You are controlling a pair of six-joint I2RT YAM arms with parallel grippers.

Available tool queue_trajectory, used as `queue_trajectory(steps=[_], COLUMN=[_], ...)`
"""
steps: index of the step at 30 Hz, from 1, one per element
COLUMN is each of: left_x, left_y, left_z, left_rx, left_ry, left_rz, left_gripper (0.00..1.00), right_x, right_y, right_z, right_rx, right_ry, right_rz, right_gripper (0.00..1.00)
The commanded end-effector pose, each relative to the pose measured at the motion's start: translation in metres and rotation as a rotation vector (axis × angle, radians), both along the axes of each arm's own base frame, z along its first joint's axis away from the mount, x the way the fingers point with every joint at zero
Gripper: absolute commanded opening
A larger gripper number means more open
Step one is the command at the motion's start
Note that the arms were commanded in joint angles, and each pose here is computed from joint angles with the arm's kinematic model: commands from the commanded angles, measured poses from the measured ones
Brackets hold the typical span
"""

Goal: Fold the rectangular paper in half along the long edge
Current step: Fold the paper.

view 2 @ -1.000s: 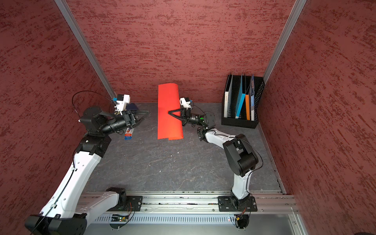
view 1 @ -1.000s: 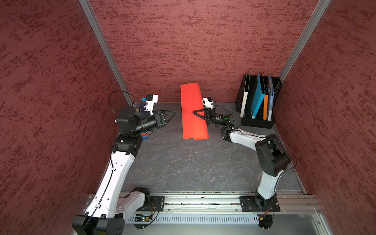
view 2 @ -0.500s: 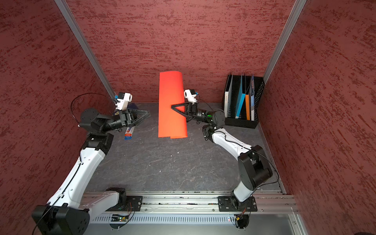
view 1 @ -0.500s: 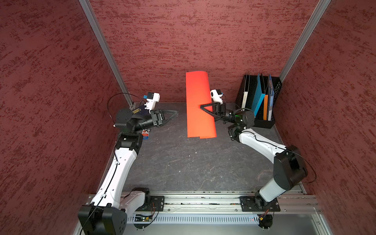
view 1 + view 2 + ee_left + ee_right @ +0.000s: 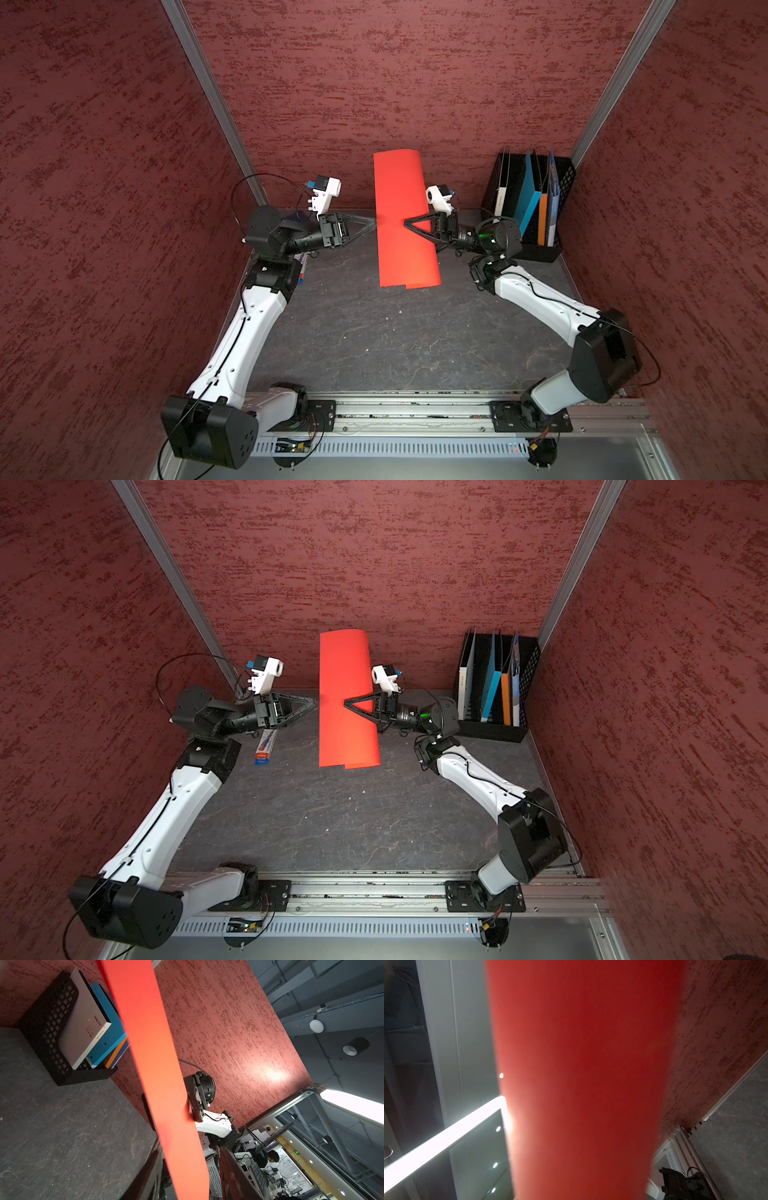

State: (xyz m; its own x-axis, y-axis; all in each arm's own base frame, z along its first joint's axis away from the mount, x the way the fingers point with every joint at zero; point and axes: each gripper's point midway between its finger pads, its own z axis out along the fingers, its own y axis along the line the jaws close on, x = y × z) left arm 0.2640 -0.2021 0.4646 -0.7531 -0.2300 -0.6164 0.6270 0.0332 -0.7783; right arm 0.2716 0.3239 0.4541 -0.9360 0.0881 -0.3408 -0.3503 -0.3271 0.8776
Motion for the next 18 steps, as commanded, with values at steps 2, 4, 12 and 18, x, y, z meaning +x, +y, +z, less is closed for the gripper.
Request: queue_trajectory(steps=[2, 4, 12, 18], left_x=[-0.005, -0.004, 0.0, 0.001], left_y=[-0.004, -0.006, -0.008, -0.008], left_z=[0.015, 0.012, 0.005, 0.007], left_rx=[-0.007, -0.004, 0.019, 0.028], left_ry=[-0.071, -0.064, -0.051, -0.052], left_rz=[-0.008, -0.014, -0.01, -0.009], left_gripper=[0.47, 0.47, 0.47, 0.47], right_x=[-0.015, -0.016, -0.022, -0.023], right_y=[-0.003, -0.003, -0.006, -0.004], right_z=[0.006, 0.007, 0.008, 0.002], right_rx=[-0.011, -0.013, -0.018, -0.043], right_ry=[-0.05, -0.054, -0.058, -0.052], right_rz=[0.009, 0.009, 0.014, 0.022], right_gripper=[0.34, 0.34, 0.34, 0.34])
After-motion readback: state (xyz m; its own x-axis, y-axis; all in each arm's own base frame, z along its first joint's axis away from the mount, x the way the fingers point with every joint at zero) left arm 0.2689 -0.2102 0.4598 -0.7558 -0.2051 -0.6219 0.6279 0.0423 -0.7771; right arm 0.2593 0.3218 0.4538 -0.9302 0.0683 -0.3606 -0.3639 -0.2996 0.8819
